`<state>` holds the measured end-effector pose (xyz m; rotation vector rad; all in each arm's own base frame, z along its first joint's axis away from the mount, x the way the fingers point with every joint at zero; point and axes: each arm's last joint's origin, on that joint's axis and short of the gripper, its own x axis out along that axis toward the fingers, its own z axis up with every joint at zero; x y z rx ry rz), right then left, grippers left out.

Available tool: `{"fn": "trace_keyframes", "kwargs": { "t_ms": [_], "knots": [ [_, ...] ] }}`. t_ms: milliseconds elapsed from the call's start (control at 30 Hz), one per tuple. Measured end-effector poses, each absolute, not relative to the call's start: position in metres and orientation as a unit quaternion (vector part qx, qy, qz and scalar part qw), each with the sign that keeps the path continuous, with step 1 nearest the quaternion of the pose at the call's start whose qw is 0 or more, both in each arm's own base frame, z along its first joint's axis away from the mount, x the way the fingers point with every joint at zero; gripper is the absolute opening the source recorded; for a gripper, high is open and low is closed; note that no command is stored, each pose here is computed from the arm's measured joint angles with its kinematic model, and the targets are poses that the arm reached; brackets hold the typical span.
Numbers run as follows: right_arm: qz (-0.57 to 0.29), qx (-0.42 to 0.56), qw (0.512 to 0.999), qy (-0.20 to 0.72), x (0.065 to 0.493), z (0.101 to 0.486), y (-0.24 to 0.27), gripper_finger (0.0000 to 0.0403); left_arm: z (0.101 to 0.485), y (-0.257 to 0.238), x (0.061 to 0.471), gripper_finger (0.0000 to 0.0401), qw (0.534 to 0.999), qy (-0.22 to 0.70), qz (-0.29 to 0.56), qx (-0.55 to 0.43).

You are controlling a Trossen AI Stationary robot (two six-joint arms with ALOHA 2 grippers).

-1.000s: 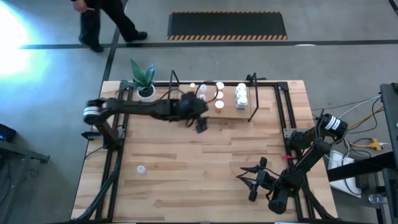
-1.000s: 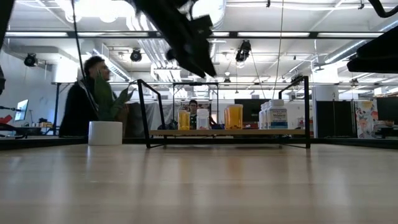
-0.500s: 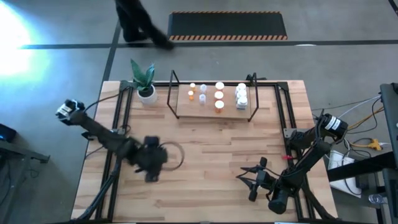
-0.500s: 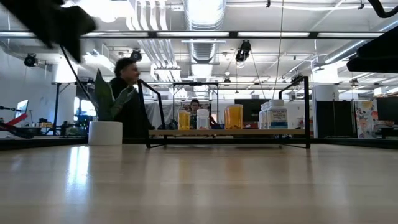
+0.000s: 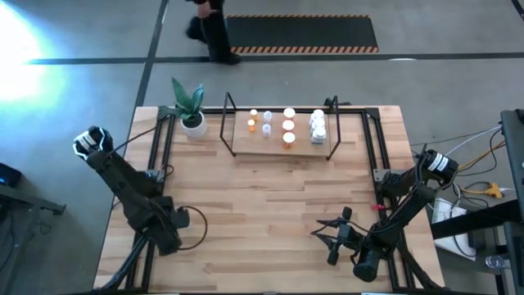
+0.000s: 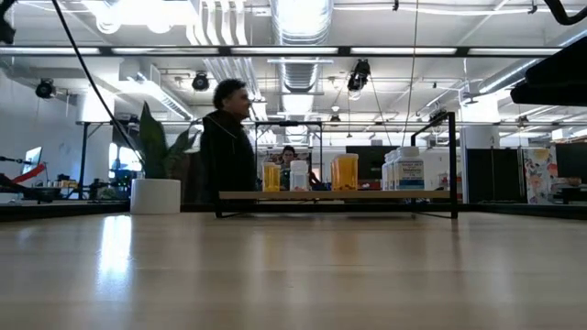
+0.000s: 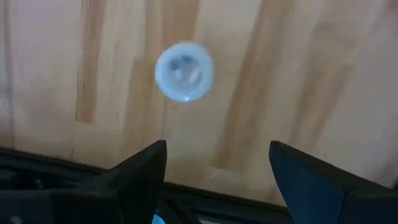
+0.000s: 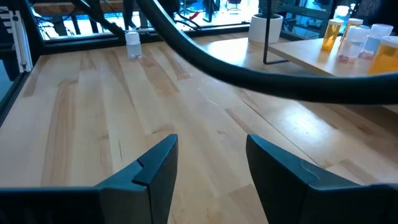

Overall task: Pick and place medicine bottles onto shelf by color
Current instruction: Put the transparent medicine bottle on the shelf aligned with the other transparent medicine bottles

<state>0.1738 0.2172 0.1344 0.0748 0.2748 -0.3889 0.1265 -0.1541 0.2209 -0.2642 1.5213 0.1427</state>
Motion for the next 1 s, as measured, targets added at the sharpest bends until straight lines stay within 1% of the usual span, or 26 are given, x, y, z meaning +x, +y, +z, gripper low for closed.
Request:
{"fn": "trace_keyframes", "kwargs": {
  "t_ms": [133,300,467,633,900,1000],
  "knots": [
    [-0.193,0.037,0.971,0.136,0.174,0.134,0.217,0.0180,0.202,-0.148,0.121,0.0267,0.714,0.688,0.086,-0.097],
    [-0.193,0.038,0.971,0.136,0.174,0.134,0.217,0.0180,0.183,-0.146,0.122,0.0267,0.735,0.668,0.072,-0.089],
    [-0.193,0.037,0.971,0.136,0.174,0.134,0.217,0.0180,0.179,-0.144,0.124,0.0257,0.764,0.636,0.080,-0.070],
    [-0.193,0.038,0.971,0.136,0.174,0.134,0.217,0.0180,0.180,-0.148,0.129,0.0224,0.789,0.607,0.062,-0.064],
    [-0.193,0.039,0.971,0.135,0.174,0.134,0.217,0.0180,0.180,-0.149,0.130,0.0152,0.792,0.604,0.058,-0.063],
    [-0.193,0.039,0.971,0.135,0.174,0.135,0.217,0.0180,0.186,-0.151,0.133,0.0130,0.796,0.599,0.054,-0.071]
  ]
}}
